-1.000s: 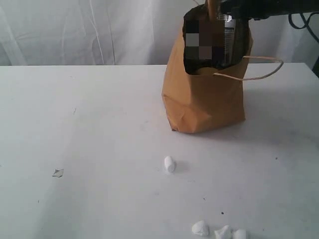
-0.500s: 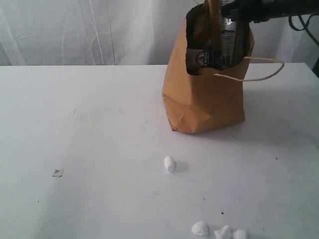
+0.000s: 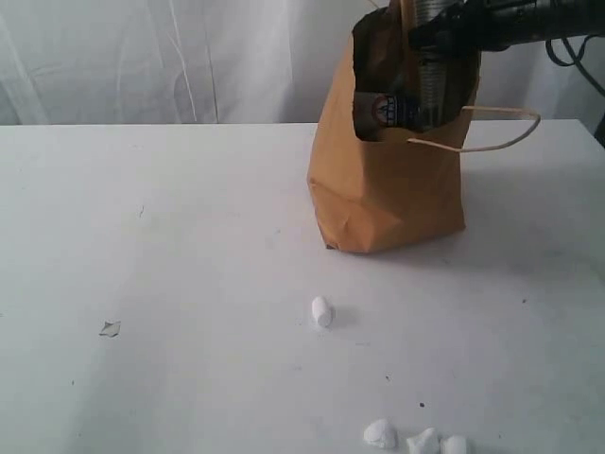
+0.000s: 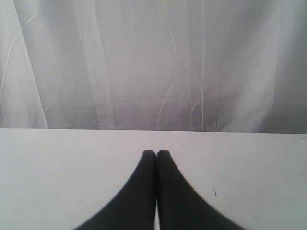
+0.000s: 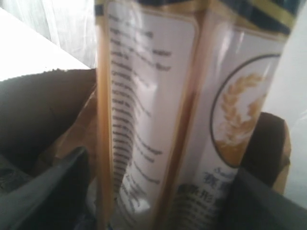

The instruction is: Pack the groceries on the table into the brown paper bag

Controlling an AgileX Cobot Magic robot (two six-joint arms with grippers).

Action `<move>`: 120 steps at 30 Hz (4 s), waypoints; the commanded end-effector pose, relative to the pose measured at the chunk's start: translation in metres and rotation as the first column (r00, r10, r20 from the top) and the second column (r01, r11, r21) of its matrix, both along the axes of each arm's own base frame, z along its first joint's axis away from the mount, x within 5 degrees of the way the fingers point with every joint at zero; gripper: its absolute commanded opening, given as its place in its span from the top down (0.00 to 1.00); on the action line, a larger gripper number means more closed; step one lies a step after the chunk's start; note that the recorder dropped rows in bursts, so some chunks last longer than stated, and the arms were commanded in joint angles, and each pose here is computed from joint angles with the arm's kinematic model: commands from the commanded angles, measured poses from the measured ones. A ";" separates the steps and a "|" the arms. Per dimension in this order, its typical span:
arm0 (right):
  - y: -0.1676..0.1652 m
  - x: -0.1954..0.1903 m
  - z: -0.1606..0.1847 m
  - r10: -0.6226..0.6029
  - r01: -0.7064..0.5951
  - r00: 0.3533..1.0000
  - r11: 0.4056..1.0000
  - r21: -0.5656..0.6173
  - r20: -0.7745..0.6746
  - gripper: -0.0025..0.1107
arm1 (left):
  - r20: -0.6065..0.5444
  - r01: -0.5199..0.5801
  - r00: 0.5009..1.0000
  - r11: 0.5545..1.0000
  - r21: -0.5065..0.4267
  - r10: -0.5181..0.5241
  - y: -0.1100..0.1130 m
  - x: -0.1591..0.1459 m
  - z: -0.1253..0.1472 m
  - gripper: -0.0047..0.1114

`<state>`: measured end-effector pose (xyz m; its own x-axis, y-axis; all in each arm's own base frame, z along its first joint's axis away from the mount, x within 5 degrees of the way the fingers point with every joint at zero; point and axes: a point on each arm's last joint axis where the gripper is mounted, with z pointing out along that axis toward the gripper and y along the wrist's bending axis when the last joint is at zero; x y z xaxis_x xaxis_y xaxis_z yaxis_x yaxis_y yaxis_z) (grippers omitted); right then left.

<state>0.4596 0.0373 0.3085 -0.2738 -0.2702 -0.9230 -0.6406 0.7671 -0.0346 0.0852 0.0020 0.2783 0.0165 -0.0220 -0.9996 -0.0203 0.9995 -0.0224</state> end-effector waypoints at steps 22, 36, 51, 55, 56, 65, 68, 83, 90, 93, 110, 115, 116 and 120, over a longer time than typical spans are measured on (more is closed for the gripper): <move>-0.006 -0.012 0.037 -0.093 0.093 0.991 0.996 0.002 0.094 0.37 | 0.000 0.000 1.000 1.000 0.015 0.000 0.000 -0.001 -0.002 0.96; -0.005 -0.027 0.066 -0.098 0.098 0.982 0.995 0.005 0.162 0.37 | 0.000 0.000 1.000 1.000 0.015 0.000 0.000 -0.001 -0.002 0.96; -0.044 -0.081 0.120 -0.336 0.343 0.937 0.935 -0.084 0.092 0.98 | 0.043 -0.029 0.999 0.999 0.034 0.027 0.002 -0.003 0.016 0.96; -0.060 -0.115 0.143 -0.471 0.471 0.882 0.881 -0.046 0.011 0.98 | 0.111 -0.087 0.991 0.989 0.122 0.074 0.007 -0.010 0.040 0.96; -0.061 -0.125 0.150 -0.479 0.479 0.878 0.877 -0.032 -0.005 0.98 | 0.135 -0.102 0.987 0.986 0.129 0.084 0.007 -0.013 0.046 0.96; -0.037 -0.251 0.146 -0.442 0.434 0.882 0.897 0.084 0.163 0.98 | 0.355 -0.157 0.911 0.973 -0.166 0.208 0.019 -0.078 0.061 0.96; -0.028 -0.302 0.109 -0.405 0.409 0.895 0.912 0.018 0.185 0.98 | 0.333 -0.156 0.924 0.980 -0.125 0.189 0.017 -0.073 0.051 0.96; -0.023 -0.387 0.060 -0.476 0.476 0.796 0.874 0.097 0.374 0.98 | -0.128 -0.381 0.919 0.923 -0.043 0.374 0.034 -0.038 -0.070 0.96; -0.028 -0.368 0.010 -0.495 0.505 0.823 0.862 0.043 0.279 0.98 | -0.114 -0.357 0.930 0.933 -0.045 0.350 0.032 -0.037 -0.069 0.96; -0.027 -0.360 -0.006 -0.487 0.496 0.844 0.868 0.020 0.223 0.98 | -0.114 -0.357 0.930 0.933 -0.045 0.350 0.032 -0.037 -0.069 0.96; -0.028 -0.359 -0.002 -0.344 0.468 0.829 0.858 -0.211 0.441 0.98 | -0.114 -0.357 0.930 0.933 -0.045 0.350 0.032 -0.037 -0.069 0.96; -0.042 -0.360 -0.005 -0.483 0.590 0.777 0.782 -0.200 0.404 0.98 | -0.114 -0.357 0.930 0.933 -0.045 0.350 0.032 -0.037 -0.069 0.96; -0.045 -0.360 -0.003 -0.562 0.635 0.740 0.764 -0.110 0.369 0.98 | -0.114 -0.357 0.930 0.933 -0.045 0.350 0.032 -0.037 -0.069 0.96; -0.047 -0.359 0.007 -0.738 0.666 0.652 0.667 0.334 0.173 0.98 | -0.114 -0.357 0.930 0.933 -0.045 0.350 0.032 -0.037 -0.069 0.96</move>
